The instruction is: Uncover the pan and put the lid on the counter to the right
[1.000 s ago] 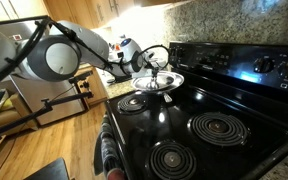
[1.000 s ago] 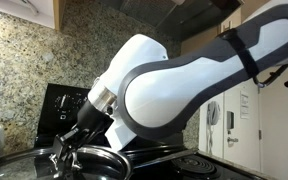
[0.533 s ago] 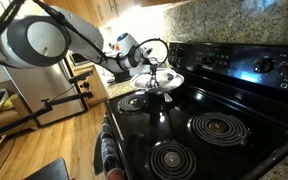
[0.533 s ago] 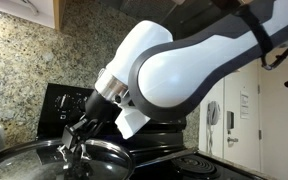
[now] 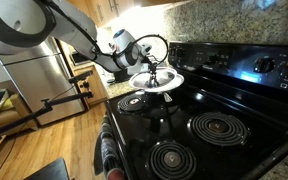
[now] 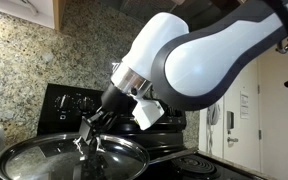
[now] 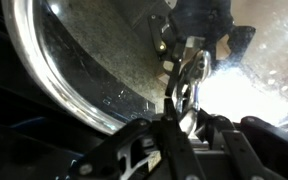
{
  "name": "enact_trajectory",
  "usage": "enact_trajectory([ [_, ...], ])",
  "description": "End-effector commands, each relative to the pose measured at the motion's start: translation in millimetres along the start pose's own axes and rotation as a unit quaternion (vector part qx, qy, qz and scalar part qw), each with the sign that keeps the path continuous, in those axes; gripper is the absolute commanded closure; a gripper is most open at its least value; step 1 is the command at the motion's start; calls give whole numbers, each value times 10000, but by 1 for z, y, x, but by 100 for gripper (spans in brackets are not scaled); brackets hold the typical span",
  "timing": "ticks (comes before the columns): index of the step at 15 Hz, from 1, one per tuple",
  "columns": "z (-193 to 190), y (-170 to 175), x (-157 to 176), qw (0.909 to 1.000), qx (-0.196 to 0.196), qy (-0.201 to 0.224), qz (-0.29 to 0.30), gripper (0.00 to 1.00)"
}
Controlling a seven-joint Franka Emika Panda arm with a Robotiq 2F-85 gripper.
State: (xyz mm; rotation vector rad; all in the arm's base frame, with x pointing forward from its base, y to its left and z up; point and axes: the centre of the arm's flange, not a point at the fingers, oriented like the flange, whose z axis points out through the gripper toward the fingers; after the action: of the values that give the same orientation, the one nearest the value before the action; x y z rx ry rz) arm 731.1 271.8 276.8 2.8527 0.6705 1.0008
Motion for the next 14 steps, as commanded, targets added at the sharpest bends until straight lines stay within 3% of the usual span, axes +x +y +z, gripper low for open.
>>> enact_trajectory([
  [1, -41, 13, -20, 9996, -96, 185, 188, 96],
  [14, -83, 53, -38, 9986, -431, 70, 298, 96],
])
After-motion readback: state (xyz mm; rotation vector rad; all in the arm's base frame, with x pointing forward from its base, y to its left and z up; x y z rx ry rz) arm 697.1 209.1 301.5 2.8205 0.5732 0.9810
